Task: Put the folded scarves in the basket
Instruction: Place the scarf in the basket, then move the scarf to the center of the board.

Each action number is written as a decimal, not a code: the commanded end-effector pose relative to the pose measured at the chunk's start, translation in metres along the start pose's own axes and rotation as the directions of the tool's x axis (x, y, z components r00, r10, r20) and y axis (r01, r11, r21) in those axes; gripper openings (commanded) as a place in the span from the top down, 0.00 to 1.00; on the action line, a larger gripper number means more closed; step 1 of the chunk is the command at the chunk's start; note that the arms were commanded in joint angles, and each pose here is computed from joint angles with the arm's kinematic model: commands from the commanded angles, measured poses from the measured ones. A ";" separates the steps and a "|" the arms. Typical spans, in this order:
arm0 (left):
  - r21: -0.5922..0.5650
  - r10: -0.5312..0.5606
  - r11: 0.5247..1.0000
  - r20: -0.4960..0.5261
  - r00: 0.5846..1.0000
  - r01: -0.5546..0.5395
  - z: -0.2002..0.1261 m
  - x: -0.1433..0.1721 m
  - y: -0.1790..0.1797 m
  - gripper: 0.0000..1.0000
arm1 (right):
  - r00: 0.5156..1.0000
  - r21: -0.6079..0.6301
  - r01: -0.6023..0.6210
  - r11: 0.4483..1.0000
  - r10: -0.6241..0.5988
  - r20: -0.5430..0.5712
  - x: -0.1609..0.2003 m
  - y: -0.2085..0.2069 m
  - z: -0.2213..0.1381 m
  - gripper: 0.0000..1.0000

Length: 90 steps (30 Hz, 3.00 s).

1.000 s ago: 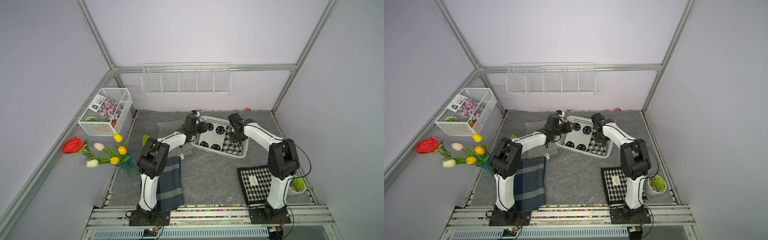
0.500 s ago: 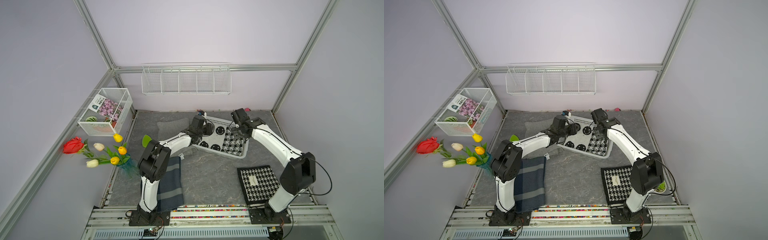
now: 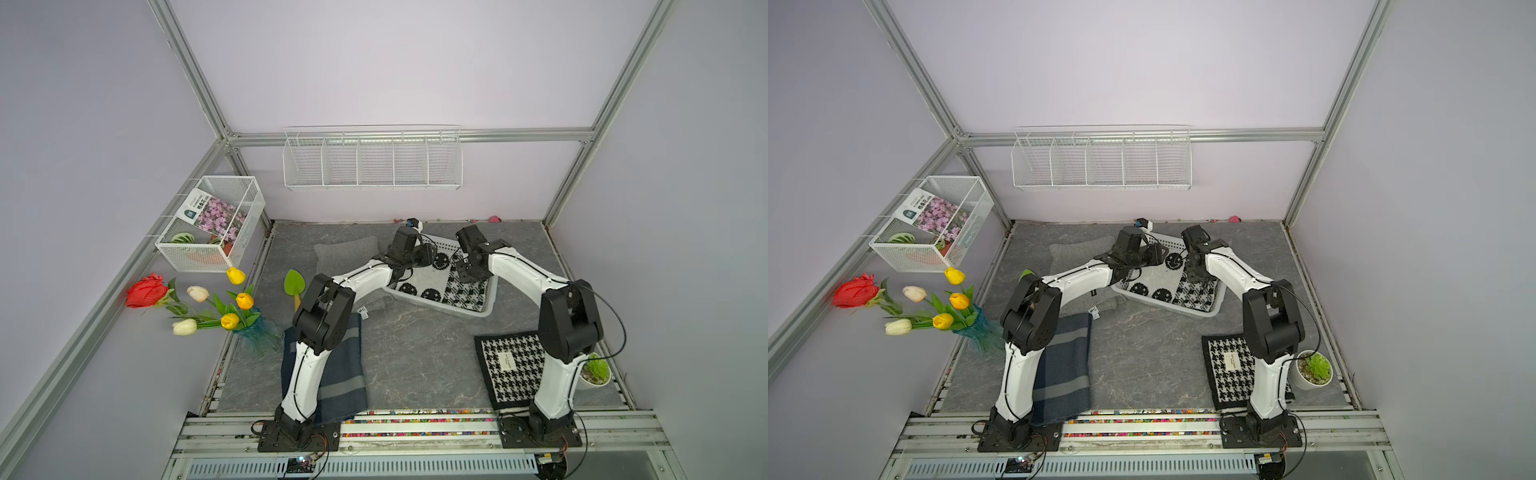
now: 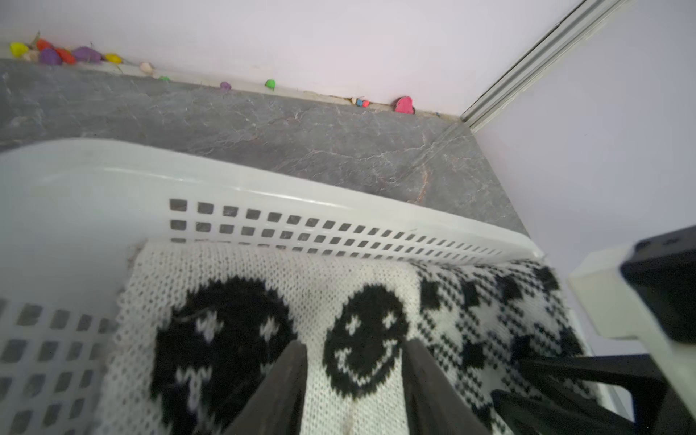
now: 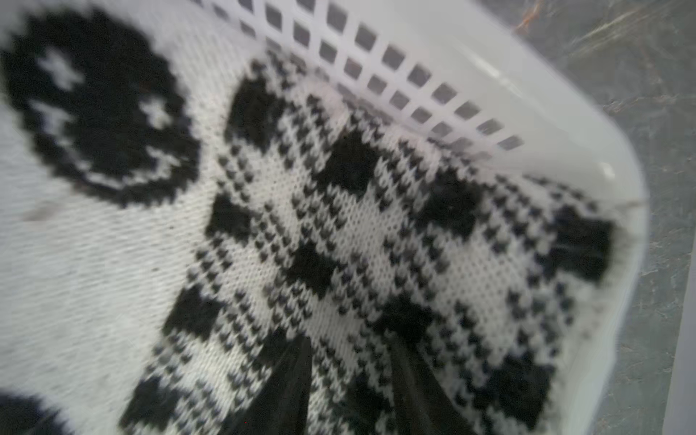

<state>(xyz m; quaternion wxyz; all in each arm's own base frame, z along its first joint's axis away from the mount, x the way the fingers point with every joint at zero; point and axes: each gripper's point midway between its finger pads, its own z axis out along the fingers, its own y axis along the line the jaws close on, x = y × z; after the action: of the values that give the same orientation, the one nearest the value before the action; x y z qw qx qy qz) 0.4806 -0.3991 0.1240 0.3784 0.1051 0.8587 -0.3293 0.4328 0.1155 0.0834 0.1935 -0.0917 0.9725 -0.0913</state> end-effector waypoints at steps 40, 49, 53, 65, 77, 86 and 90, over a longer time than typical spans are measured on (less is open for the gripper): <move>0.012 0.031 0.999 0.047 0.998 -0.031 -0.094 -0.020 -0.032 0.55 | 0.964 0.046 0.104 0.993 -0.112 0.241 -0.021 0.021 -0.097 0.54; -0.167 0.035 0.985 -0.001 0.999 -0.034 -0.173 0.020 0.003 0.55 | 0.946 -0.525 0.223 0.822 -0.053 0.319 0.067 0.149 -0.152 0.51; -0.273 0.010 0.962 -0.025 1.000 -0.017 -0.198 0.053 0.034 0.55 | 0.948 -0.713 0.233 0.662 0.007 0.317 0.096 0.191 -0.176 0.50; -0.373 -0.039 0.928 -0.088 0.995 0.004 -0.191 0.104 0.106 0.55 | 0.931 -0.819 0.351 0.455 -0.268 0.250 0.187 0.317 -0.172 0.43; -0.343 -0.075 0.939 -0.132 0.988 0.026 -0.177 0.123 0.115 0.55 | 0.883 -0.883 0.337 0.326 -0.435 0.176 0.251 0.389 -0.158 0.37; -0.345 -0.067 0.938 -0.135 0.989 0.017 -0.177 0.121 0.115 0.56 | 0.854 -0.872 0.350 0.342 -0.499 0.147 0.271 0.402 -0.144 0.50; -0.345 -0.066 0.939 -0.140 0.988 0.014 -0.177 0.121 0.115 0.56 | 0.852 -0.844 0.379 0.380 -0.500 0.157 0.263 0.392 -0.133 0.81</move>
<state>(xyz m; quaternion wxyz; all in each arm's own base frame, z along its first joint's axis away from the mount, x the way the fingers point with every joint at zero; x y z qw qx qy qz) 0.3410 -0.2028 0.0641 0.3141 0.0348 0.9332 -0.1709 0.0780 0.4669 0.0361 0.0309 -0.4238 0.8264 0.3696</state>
